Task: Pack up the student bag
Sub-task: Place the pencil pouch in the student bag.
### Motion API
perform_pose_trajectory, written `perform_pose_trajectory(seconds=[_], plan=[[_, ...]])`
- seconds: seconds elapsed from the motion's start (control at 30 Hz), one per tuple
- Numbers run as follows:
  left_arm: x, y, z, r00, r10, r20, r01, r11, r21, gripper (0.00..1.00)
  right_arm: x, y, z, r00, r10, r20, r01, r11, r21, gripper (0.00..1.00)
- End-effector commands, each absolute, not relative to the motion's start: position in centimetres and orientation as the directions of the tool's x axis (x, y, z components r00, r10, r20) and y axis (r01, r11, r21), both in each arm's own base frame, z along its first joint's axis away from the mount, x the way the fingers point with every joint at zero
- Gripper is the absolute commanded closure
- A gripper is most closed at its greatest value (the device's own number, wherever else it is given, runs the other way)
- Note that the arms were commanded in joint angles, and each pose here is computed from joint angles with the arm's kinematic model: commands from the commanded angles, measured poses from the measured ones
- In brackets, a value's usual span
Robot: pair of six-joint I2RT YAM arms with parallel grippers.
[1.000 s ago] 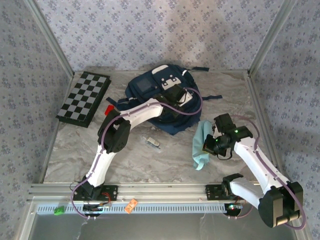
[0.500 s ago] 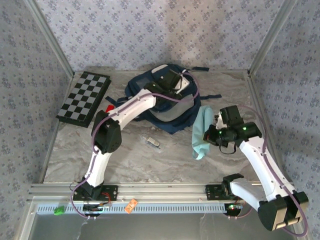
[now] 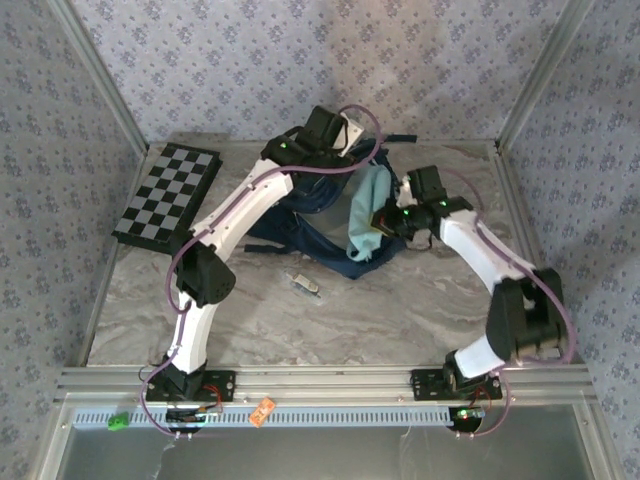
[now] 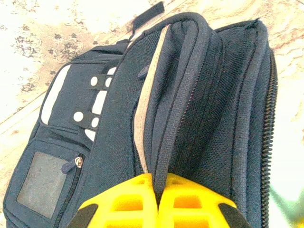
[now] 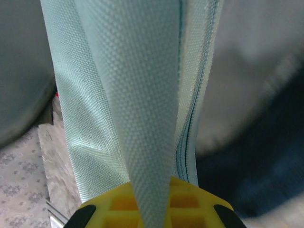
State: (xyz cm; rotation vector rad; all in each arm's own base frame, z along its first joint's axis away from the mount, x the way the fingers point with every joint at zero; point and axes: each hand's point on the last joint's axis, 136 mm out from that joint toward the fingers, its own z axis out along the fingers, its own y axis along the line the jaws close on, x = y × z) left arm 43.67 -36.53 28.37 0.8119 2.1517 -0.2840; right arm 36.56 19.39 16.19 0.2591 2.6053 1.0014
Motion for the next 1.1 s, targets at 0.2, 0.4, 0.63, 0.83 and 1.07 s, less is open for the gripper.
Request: perform_pose_trajectory(seconds=[0.2,0.4,0.63,0.83,1.07], plan=[[43.5,-37.7,36.0,-0.365,0.321,-0.874,0.665,0.747,-0.004,1.00,43.4,24.1,13.7,-0.932,0.145,-0.332,-0.133,0.714,0.687,0.94],[43.5,-37.3,35.9,-0.371,0.328,-0.869,0.666,0.746,-0.003,1.00,43.1,22.2,10.0,-0.936,0.082,-0.343,-0.138,0.810,0.569,0.94],[43.4,-37.2,36.4,-0.369,0.316,-0.874,0.670,0.742,-0.015,1.00,41.4,20.5,7.9,-0.956,-0.008,-0.294,-0.151,0.870,0.469,0.87],[43.6,-37.5,35.4,-0.392,0.315,-0.864,0.666,0.745,-0.031,1.00,42.1,20.4,12.0,-0.910,0.069,-0.409,-0.172,0.835,0.523,0.53],[43.2,-37.8,35.0,-0.408,0.315,-0.857,0.678,0.733,-0.053,1.00,43.1,17.0,15.0,-0.861,0.230,-0.453,-0.082,0.817,0.570,0.35]])
